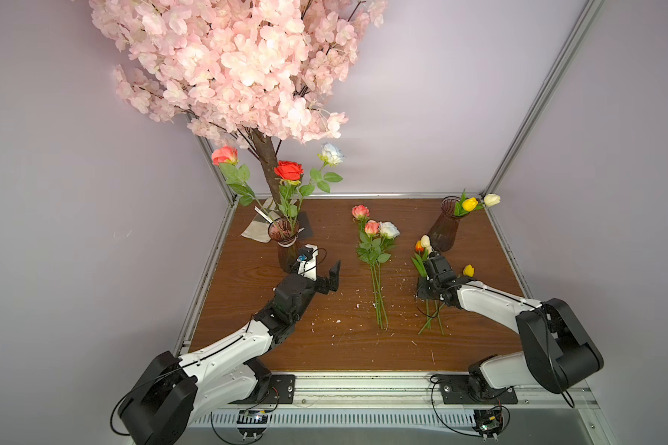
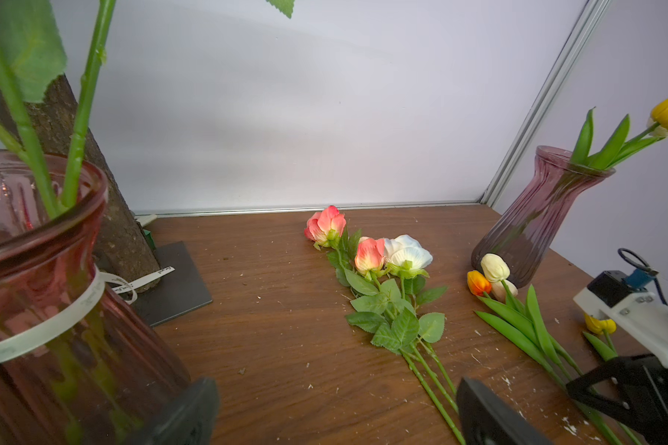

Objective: Arrange the flowers in different vases according to their variety
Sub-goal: Pick up the flower at the center of the board, then insert the flower into the vase.

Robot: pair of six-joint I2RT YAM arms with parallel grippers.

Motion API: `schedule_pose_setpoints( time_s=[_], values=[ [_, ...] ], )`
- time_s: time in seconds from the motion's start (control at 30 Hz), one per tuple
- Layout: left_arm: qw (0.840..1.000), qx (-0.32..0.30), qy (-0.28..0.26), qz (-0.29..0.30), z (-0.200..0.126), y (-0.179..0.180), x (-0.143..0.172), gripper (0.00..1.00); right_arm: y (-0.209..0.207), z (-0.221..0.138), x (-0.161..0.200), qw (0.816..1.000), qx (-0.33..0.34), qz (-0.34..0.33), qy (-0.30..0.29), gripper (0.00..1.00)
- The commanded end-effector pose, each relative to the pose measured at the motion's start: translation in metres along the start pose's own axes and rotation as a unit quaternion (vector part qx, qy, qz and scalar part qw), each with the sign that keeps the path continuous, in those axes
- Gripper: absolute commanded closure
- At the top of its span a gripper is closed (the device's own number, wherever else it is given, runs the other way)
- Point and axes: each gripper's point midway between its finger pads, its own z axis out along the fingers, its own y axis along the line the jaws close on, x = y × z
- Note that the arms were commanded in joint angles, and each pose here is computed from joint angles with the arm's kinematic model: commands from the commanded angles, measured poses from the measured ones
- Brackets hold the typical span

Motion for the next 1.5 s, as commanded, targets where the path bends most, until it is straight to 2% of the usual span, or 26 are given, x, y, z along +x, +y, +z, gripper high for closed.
schedule_pose_setpoints(
  time_s=[0.0, 0.13, 0.33, 0.53, 0.67, 0.77, 0.9, 1.07, 1.23, 1.47],
  values=[
    [1.000, 0.007, -0.010, 0.006, 0.000, -0.005, -0.005, 0.01, 0.003, -0.010, -0.015, 1.000, -0.008, 0.004, -0.019, 0.90],
    [1.000, 0.007, -0.008, 0.007, 0.000, -0.005, -0.004, 0.01, 0.010, -0.020, -0.022, 0.999, -0.031, 0.002, -0.034, 0.92],
    [1.000, 0.006, -0.008, 0.007, 0.000, -0.005, -0.003, 0.01, 0.033, -0.042, -0.036, 0.989, -0.116, -0.011, -0.090, 1.00],
    [1.000, 0.004, -0.012, 0.008, -0.001, -0.003, -0.005, 0.01, 0.047, -0.080, -0.067, 0.967, -0.175, -0.011, -0.183, 1.00],
    [1.000, 0.002, -0.016, 0.007, -0.003, -0.002, -0.007, 0.01, 0.048, -0.117, -0.099, 0.944, -0.190, 0.000, -0.269, 1.00],
    [1.000, 0.001, -0.018, 0.007, -0.004, -0.002, -0.008, 0.01, 0.040, -0.150, -0.130, 0.924, -0.174, 0.012, -0.340, 1.00],
    [1.000, 0.002, -0.018, 0.008, -0.004, -0.002, -0.008, 0.01, 0.024, -0.183, -0.176, 0.906, -0.113, 0.022, -0.408, 1.00],
    [1.000, 0.004, -0.021, 0.008, -0.004, -0.003, -0.009, 0.01, 0.011, -0.207, -0.235, 0.888, -0.091, 0.043, -0.449, 1.00],
    [1.000, 0.003, -0.025, 0.009, -0.006, -0.002, -0.011, 0.01, -0.001, -0.225, -0.288, 0.864, -0.098, 0.083, -0.486, 1.00],
    [1.000, 0.003, -0.027, 0.010, -0.007, -0.002, -0.013, 0.01, -0.021, -0.237, -0.342, 0.842, -0.063, 0.114, -0.524, 1.00]
  ],
)
